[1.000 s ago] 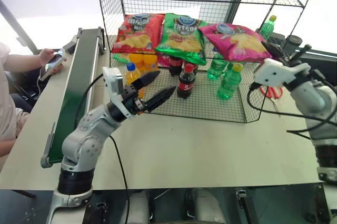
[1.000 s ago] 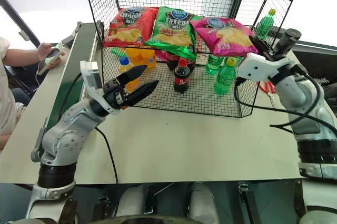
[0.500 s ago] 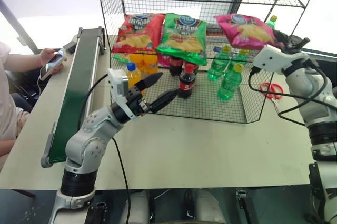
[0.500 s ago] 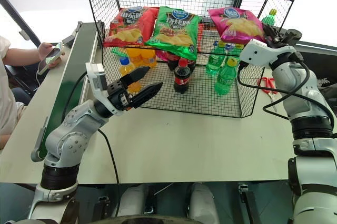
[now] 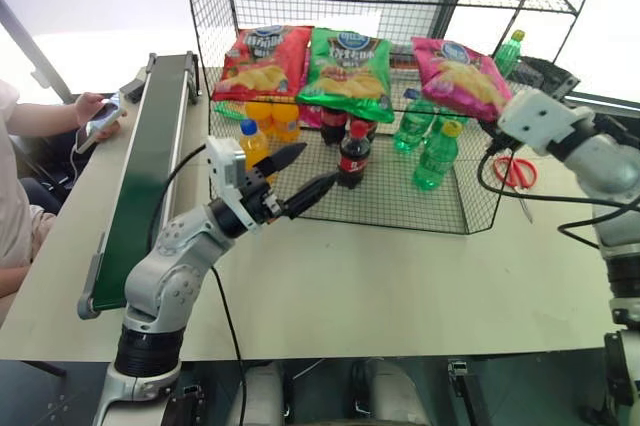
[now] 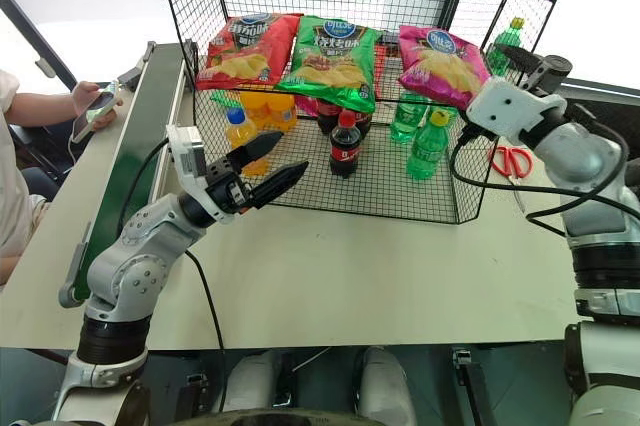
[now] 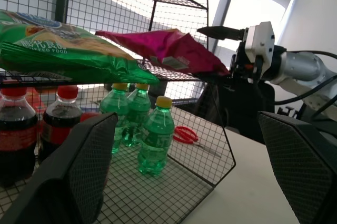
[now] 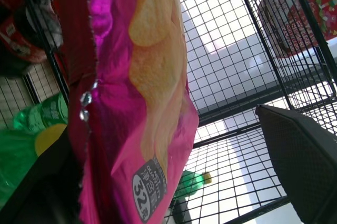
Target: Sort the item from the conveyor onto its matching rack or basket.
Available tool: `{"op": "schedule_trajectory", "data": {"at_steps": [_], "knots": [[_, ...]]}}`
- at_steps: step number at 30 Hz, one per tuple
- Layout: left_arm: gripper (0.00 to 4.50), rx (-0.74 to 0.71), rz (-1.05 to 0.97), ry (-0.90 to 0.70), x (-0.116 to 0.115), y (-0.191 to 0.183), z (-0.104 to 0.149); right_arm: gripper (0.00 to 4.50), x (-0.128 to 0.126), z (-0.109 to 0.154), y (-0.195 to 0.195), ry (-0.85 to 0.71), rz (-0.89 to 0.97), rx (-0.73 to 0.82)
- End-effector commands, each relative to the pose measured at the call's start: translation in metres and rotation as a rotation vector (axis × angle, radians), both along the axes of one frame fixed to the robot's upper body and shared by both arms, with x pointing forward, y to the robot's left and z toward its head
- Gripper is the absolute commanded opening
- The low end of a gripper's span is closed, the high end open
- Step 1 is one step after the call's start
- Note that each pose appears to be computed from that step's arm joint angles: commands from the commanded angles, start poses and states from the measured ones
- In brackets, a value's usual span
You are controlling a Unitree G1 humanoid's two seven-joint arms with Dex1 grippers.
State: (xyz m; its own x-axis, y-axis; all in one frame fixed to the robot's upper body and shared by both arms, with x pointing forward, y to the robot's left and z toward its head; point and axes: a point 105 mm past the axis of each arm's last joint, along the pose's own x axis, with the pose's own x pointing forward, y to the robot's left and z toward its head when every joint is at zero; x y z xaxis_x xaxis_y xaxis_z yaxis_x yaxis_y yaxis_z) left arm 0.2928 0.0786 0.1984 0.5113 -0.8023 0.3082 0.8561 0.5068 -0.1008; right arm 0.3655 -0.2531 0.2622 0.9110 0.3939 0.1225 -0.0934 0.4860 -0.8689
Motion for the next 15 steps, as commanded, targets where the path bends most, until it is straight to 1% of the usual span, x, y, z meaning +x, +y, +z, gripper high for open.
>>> {"op": "schedule_trajectory", "data": {"at_steps": [1,3,4,8,9,11,15], "knots": [[4.50,0.003,-0.019,-0.039,-0.002,-0.004,0.006,4.45,-0.010,0.013,0.005,-0.003,0.071,0.064],[4.50,0.012,-0.021,-0.040,-0.002,-0.005,0.005,4.45,-0.014,0.014,0.010,0.013,0.131,0.143],[4.50,0.013,-0.023,-0.038,-0.002,-0.006,0.005,4.45,-0.016,0.014,0.012,0.025,0.149,0.158],[4.50,0.033,-0.030,-0.040,-0.004,-0.007,0.002,4.45,-0.016,0.007,0.013,0.026,0.143,0.130],[4.50,0.042,-0.030,-0.045,-0.005,-0.007,0.001,4.23,-0.017,0.005,0.014,0.035,0.153,0.123],[4.50,0.040,-0.030,-0.045,-0.005,-0.008,0.002,3.60,-0.016,0.000,0.013,0.036,0.140,0.097],[4.50,0.039,-0.026,-0.049,-0.005,-0.008,0.003,1.70,-0.012,-0.001,0.013,0.005,0.127,0.082]]}}
